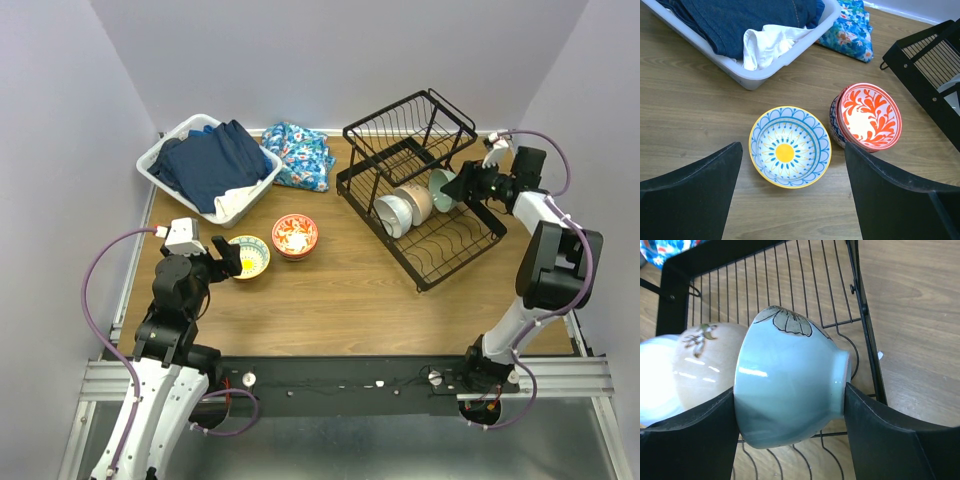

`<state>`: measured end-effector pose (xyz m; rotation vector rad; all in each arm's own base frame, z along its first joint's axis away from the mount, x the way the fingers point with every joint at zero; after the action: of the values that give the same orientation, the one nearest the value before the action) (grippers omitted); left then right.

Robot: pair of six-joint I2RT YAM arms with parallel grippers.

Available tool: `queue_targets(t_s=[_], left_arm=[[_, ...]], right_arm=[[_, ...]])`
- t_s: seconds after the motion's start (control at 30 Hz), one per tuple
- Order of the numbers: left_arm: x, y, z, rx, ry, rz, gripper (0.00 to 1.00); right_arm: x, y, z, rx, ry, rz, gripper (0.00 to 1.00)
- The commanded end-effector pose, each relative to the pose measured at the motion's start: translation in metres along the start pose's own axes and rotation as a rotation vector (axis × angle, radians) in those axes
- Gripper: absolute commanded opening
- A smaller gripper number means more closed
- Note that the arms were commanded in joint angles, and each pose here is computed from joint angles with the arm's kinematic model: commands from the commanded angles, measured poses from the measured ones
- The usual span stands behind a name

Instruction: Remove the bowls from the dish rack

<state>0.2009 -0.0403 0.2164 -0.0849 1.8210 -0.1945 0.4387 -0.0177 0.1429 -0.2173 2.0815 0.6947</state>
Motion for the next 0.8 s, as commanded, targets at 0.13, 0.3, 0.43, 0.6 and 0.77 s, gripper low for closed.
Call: queue_targets(t_s=[0.13,0.3,0.43,0.6,0.77], left_arm=[[-0.002,0.001,0.001,-0.005,-0.026,0.007,0.91],[-0.001,-0.001,0.002,0.006,-0.025,-0.002,0.91],[0.004,-0.007,0.007,0.032,0.009,-0.032,0.91],[0.009,-0.020,0.015,0.083,0.084,-0.066,0.91],[0.003,-0.035,0.024,0.118,0.128,-0.084,0.91]], right_arm=[[-0.035,0.013,-0.022,0.084,-0.125,-0.068,0.27],[-0.030,0.011,-0.035,0.197,-0.161,0.004,0.21],[-0.027,0.020,-0.047,0.242,-0.215,0.105,0.21],[-0.018,0.036,-0.074,0.342,-0.335,0.304,0.21],[-0.009,0.050,-0.096,0.395,-0.408,0.413,0.21]])
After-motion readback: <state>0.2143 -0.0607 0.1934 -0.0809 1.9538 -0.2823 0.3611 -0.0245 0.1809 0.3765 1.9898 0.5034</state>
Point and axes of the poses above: each gripper's point midway between its finger pads, its own z axis out along the fingers, its own y axis along the line the jaws close on, x = y × z, the point moved 4 cm from there along -z, back along the fingers, and after that the axes turned 6 degrees about z, right-handed, at the moved point
